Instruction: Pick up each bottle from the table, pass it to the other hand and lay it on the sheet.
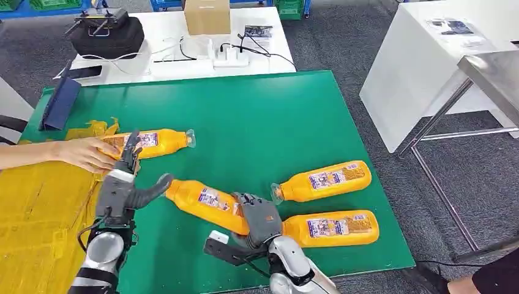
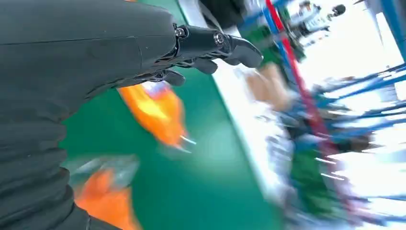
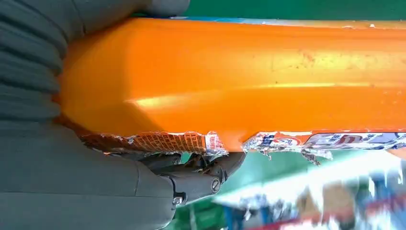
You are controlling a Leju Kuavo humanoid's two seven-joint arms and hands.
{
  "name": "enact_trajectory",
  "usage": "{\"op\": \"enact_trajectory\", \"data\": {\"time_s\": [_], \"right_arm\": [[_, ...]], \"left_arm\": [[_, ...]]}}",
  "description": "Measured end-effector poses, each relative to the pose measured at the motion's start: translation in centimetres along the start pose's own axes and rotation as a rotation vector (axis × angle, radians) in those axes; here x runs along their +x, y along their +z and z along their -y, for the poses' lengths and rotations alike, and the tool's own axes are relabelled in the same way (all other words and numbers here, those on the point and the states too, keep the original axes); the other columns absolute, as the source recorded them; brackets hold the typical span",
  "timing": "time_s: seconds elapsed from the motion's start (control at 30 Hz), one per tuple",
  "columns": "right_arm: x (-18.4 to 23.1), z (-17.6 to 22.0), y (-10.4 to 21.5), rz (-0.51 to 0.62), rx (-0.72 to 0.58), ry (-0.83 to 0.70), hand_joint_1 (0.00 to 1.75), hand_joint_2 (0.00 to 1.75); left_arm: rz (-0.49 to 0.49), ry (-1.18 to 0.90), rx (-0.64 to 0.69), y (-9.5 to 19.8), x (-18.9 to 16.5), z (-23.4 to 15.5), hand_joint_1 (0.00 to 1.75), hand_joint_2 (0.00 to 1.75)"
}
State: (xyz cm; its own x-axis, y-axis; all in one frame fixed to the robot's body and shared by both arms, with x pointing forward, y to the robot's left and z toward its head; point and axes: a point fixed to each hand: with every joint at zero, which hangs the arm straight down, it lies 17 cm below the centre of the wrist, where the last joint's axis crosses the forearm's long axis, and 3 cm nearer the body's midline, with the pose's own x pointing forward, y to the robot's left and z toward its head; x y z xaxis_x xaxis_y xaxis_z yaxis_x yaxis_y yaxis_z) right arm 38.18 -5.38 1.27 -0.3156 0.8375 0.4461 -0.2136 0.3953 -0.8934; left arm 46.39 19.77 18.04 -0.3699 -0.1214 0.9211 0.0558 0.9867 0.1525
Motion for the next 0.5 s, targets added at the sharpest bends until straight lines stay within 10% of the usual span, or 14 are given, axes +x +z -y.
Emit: {"op": "enact_trajectory", "data": {"time_s": [0.2,0.5], "right_arm": [[-0.1,7.3,0.0,0.008,-0.306,-0.171,1.75,1.75],[3.7,15.8,2.1,0.207,-0.643,-0.273,1.75,1.75]], "left_arm": [[0.071,0.501,0.001,0.6,5.9,-1.4,0.0,1.75],[0.051,0.565,-0.163,1.5,7.2,3.8,0.0,1.75]]}}
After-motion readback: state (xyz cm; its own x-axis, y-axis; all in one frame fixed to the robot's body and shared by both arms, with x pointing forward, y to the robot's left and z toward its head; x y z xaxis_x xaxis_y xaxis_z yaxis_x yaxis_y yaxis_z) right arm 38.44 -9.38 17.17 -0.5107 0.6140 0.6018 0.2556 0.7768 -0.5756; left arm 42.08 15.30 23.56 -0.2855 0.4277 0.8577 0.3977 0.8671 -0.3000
